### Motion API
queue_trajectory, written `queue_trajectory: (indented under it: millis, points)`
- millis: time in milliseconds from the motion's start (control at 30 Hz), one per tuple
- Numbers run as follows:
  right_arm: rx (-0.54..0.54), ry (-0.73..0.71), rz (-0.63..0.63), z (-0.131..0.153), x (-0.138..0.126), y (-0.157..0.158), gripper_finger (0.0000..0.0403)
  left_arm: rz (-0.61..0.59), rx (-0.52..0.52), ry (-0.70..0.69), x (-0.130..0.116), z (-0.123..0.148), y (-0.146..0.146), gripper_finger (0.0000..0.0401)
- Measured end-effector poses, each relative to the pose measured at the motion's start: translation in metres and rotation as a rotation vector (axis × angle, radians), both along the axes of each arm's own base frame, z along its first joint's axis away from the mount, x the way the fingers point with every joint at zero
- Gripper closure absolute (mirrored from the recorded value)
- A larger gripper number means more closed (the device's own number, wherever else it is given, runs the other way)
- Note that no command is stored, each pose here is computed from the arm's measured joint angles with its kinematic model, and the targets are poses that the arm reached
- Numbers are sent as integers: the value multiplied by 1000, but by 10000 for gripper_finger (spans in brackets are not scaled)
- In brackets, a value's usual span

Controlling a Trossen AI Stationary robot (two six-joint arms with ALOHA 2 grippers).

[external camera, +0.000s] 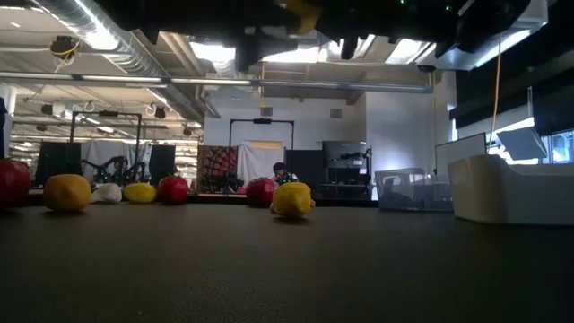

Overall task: Sort produce into baskets
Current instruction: Put the lemon into the black bin

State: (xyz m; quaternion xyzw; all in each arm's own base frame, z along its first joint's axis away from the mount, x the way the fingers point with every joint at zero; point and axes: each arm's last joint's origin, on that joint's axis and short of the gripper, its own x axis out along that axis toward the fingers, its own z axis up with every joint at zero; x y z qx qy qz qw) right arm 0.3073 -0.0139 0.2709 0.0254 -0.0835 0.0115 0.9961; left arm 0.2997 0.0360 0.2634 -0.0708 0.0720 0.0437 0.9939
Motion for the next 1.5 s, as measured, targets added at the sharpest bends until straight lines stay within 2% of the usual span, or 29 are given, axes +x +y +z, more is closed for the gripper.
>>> queue_trajectory:
  millis: [167, 367, 533, 633, 867, 967, 1233, 1500]
  points:
    - [-25, 65, -63, 3, -7, -1, 225, 41, -47, 108, -4, -10, 9, 141]
    - [-90, 191, -232, 8, -23, -5, 224, 71, -88, 233, -8, -22, 14, 141]
    - [-159, 352, -443, 9, -41, -11, 224, 118, -81, 265, -10, -25, 15, 141]
    - [-192, 453, -567, 7, -53, -17, 224, 132, -112, 258, -10, -25, 15, 141]
    - [-205, 655, -749, -2, -75, -47, 224, 134, -117, 251, -9, -24, 15, 141]
    - [-182, 729, -813, -9, -81, -64, 223, 135, -122, 250, -9, -24, 15, 141]
    - [-8, 855, -898, -23, -102, -103, 223, 140, -138, 248, -9, -24, 15, 141]
    - [119, 923, -867, -38, -114, -134, 223, 138, -135, 248, -9, -24, 15, 141]
